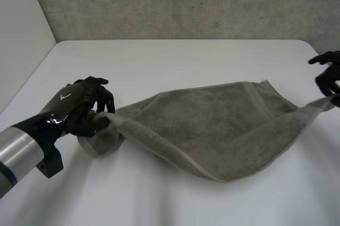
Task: Fold the towel.
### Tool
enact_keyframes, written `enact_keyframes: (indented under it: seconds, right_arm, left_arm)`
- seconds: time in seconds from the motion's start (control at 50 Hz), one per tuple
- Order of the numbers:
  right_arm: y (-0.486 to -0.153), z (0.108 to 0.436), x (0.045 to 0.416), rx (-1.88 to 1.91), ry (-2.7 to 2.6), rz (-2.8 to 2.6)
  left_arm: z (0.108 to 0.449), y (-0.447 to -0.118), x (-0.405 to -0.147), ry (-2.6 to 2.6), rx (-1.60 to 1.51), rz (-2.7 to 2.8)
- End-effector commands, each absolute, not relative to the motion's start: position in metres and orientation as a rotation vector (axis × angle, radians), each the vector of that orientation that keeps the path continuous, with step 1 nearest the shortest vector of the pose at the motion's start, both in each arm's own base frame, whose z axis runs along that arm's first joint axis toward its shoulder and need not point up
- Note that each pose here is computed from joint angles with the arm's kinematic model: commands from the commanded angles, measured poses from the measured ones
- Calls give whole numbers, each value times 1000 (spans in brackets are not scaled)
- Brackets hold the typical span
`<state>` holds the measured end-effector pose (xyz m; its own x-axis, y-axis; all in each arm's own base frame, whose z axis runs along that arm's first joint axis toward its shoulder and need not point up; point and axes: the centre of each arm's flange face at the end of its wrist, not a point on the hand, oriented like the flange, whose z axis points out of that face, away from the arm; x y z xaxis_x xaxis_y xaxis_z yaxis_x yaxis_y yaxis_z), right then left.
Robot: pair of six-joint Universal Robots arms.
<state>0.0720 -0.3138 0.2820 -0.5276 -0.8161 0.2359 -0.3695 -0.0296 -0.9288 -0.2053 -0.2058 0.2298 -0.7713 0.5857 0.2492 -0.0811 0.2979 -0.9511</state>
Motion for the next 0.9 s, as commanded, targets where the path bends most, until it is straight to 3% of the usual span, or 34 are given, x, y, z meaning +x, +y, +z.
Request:
enact_keyframes:
  seconds: [0.02, 0.24, 0.38, 0.56, 0.9]
  right_arm:
    - [-349, 263, 104, -1244, 1773, -1449]
    - [-416, 220, 156, -1271, 1860, -1459]
    - [-484, 213, 164, -882, 1755, -1769]
    - [-490, 209, 166, -830, 1732, -1882]
    - [-498, 158, 171, -866, 1778, -1886]
  left_arm:
    - [204, -239, -207, -2073, -407, 1422]
    - [185, -285, -197, -2159, -299, 1516]
    - [170, -308, -195, -2217, -247, 1527]
    - [172, -312, -200, -2200, -256, 1538]
    - [168, -323, -202, -2221, -218, 1625]
